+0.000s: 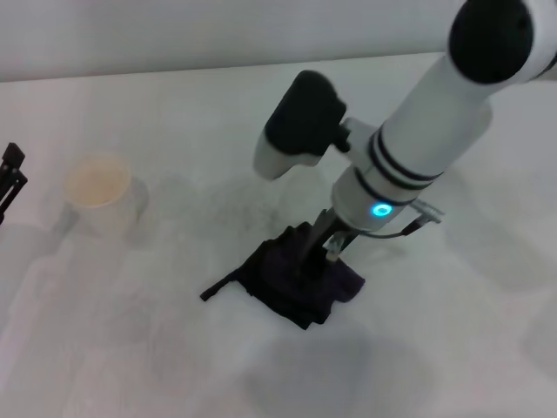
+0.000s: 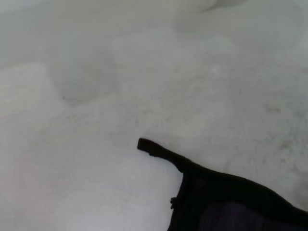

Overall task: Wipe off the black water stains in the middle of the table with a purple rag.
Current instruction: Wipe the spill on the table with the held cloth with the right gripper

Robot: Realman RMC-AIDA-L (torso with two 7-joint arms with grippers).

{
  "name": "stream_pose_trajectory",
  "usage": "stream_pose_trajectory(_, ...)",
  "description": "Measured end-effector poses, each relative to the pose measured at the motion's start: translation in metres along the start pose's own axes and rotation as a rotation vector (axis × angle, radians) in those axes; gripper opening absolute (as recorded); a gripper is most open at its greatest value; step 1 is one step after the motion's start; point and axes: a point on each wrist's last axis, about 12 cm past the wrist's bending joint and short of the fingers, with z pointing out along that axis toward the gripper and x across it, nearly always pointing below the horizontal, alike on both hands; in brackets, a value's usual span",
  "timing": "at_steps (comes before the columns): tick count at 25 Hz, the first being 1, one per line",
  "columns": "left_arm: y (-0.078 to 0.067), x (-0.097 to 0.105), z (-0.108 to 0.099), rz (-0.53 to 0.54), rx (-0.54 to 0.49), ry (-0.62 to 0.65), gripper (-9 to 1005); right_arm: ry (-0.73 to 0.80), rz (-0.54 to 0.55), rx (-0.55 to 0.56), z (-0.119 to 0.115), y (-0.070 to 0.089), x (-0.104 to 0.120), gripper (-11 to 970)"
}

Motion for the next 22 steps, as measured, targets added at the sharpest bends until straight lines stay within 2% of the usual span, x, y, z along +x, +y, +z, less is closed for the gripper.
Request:
stream_pose_trajectory(6, 0.000, 0.000, 0.000, 0.000, 0.001, -0.002, 891, -0.020, -0.060, 0.002, 0.010, 0.012, -0.008, 74)
stream_pose_trajectory(11, 0.000, -0.001, 0.001, 0.002, 0.002, -0.003, 891, -0.065, -0.084, 0.045, 0.014, 0.012, -0.014, 73)
stream_pose_trajectory(14, 0.000, -0.001, 0.001, 0.003, 0.003, -0.006, 891, -0.090, -0.067, 0.067, 0.011, 0.005, -0.015, 72)
stream_pose_trajectory(20, 0.000, -0.001, 0.001, 0.004, 0.004, -0.005, 891, -0.083, -0.026, 0.163, 0.002, -0.022, -0.008, 71)
stream_pose_trajectory(22, 0.000, -0.001, 0.001, 0.004, 0.004, -0.004, 891, -0.076, -0.010, 0.172, 0.001, -0.026, -0.005, 71)
